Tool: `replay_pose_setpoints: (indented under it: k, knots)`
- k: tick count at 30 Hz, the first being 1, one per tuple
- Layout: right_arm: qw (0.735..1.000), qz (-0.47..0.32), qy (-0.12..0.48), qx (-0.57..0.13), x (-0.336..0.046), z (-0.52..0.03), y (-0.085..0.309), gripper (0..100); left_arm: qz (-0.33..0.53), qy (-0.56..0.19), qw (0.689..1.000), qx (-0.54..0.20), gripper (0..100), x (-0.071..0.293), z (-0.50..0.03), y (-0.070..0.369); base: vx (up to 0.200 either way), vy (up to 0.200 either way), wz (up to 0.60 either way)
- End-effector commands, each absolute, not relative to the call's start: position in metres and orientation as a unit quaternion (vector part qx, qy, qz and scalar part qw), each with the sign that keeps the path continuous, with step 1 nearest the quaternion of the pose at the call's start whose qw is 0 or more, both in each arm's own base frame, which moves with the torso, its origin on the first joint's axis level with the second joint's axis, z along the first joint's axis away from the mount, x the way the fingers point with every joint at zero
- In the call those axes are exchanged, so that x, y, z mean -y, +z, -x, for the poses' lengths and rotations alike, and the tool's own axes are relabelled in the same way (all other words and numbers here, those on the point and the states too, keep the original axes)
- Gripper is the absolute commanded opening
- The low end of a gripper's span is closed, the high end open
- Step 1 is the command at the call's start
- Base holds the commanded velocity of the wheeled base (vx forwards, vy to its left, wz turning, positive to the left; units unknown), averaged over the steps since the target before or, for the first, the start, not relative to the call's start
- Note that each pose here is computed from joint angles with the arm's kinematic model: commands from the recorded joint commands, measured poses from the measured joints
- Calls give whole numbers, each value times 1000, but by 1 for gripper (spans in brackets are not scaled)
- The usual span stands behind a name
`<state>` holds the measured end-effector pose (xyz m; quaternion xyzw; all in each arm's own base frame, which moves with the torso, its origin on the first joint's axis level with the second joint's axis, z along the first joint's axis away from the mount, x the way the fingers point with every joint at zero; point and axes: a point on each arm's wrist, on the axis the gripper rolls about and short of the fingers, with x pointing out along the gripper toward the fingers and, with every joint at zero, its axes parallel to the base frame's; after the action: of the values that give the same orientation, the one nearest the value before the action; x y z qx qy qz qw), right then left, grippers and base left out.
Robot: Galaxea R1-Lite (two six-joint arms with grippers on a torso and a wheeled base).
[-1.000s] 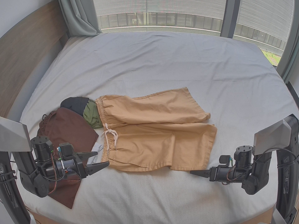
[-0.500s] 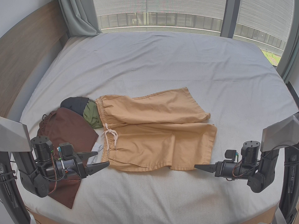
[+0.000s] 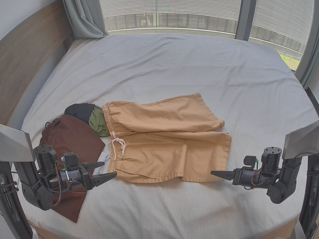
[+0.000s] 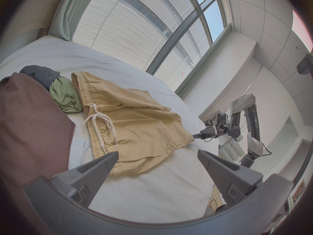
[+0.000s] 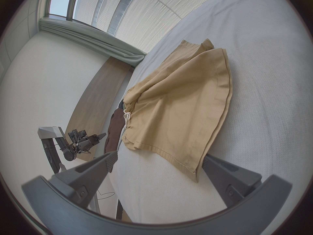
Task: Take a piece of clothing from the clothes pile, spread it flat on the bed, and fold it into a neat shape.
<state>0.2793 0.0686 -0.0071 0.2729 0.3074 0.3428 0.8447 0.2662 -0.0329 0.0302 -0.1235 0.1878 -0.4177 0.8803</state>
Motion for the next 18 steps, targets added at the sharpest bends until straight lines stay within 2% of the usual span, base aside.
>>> replay_pose_setpoints:
  k: [1, 10, 18]
  knots:
    - [845, -273, 342, -308, -69, -280, -8, 100, 131, -414, 879, -195, 100, 32, -270, 25, 0, 0, 0]
    - [844, -273, 342, -309, -69, -281, -10, 100, 197, -394, 865, -239, 100, 35, -280, 8, 0, 0, 0]
    - [845, -272, 342, -309, -69, -281, -10, 100, 237, -325, 879, -256, 100, 34, -300, -10, 0, 0, 0]
